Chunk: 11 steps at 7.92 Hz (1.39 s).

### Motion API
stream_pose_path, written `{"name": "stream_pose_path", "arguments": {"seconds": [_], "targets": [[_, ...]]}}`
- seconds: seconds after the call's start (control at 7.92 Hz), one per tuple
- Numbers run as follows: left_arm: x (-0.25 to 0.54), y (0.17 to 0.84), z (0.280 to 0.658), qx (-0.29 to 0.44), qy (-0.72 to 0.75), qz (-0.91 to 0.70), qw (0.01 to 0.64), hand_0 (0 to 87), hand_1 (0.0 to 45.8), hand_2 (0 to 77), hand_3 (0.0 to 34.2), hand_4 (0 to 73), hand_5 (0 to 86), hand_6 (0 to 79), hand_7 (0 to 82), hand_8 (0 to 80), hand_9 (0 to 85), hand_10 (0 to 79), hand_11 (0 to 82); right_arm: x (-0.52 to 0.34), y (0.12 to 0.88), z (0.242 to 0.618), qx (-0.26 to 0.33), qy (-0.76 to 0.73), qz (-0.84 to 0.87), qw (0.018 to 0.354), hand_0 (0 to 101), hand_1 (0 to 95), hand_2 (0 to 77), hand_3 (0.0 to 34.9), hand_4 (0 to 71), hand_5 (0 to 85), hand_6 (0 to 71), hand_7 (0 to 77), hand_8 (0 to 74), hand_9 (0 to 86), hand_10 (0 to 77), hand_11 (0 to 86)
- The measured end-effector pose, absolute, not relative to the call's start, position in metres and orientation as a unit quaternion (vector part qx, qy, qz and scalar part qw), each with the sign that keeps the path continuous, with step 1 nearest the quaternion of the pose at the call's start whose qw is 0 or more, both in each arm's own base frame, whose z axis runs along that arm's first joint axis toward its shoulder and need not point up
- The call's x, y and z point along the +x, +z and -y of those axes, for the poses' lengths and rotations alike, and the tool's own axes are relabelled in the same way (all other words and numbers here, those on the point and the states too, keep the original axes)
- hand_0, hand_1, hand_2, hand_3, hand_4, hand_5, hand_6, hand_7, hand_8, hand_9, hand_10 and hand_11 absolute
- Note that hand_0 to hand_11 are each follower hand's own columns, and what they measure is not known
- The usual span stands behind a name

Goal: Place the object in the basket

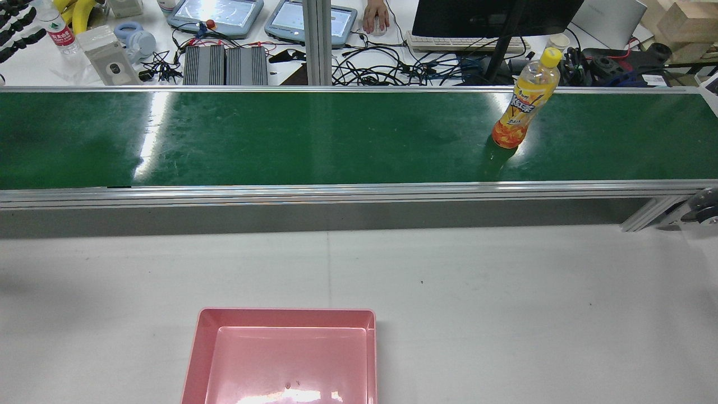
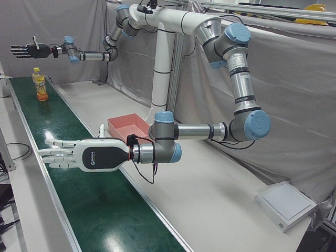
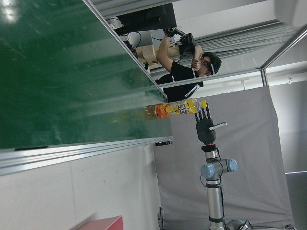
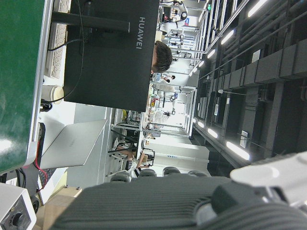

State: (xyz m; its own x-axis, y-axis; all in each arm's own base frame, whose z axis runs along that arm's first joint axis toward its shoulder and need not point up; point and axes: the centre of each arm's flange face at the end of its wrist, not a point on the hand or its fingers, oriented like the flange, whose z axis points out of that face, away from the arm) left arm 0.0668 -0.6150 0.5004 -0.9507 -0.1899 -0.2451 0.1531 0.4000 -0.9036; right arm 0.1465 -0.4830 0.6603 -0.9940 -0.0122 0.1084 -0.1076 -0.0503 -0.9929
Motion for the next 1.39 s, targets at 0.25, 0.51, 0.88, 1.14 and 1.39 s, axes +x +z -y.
{"name": "stream_pose_path", "arguments": {"seconds": [0.25,0.51,0.88,1.14,1.39], "targets": [[0.067,0.5,0.615,-0.011,-0.548,-0.822,0.157,58.4,8.2,0.5,0.5,8.7,12.5,0.5,0.5,2.2,1.1,4.9,8.7,0.146,0.66,0.483,0.043,0.723,0.688,0.033,0,0.0,0.5,0.0,0.0,0.0,0.0,0.5,0.0,0.0,0.0,0.0],[0.067,0.5,0.615,-0.011,-0.548,-0.822,0.157,58.4,8.2,0.5,0.5,8.7,12.5,0.5,0.5,2.2,1.1,4.9,8.7,0.146,0.66,0.483,0.043,0.723,0.688,0.033,0,0.0,0.5,0.0,0.0,0.0,0.0,0.5,0.0,0.0,0.0,0.0],[0.068,0.502,0.615,-0.012,-0.549,-0.821,0.157,57.3,8.2,0.5,0.4,8.7,12.5,0.5,0.5,2.2,1.1,4.9,8.7,0.146,0.66,0.483,0.043,0.723,0.688,0.033,0,0.0,0.5,0.0,0.0,0.0,0.0,0.5,0.0,0.0,0.0,0.0],[0.072,0.502,0.615,-0.015,-0.548,-0.821,0.159,57.2,7.1,0.5,0.5,8.7,12.5,0.5,1.1,2.2,1.1,4.9,9.8,0.146,0.66,0.483,0.043,0.723,0.688,0.033,0,0.0,0.5,0.0,0.0,0.0,0.0,0.5,0.0,0.0,0.0,0.0],[0.087,0.505,0.613,-0.024,-0.548,-0.819,0.165,57.2,7.1,0.5,0.7,8.7,12.5,0.5,1.1,1.6,1.6,4.9,9.8,0.146,0.66,0.483,0.043,0.723,0.688,0.033,0,0.0,0.5,0.0,0.0,0.0,0.0,0.5,0.0,0.0,0.0,0.0]]}}
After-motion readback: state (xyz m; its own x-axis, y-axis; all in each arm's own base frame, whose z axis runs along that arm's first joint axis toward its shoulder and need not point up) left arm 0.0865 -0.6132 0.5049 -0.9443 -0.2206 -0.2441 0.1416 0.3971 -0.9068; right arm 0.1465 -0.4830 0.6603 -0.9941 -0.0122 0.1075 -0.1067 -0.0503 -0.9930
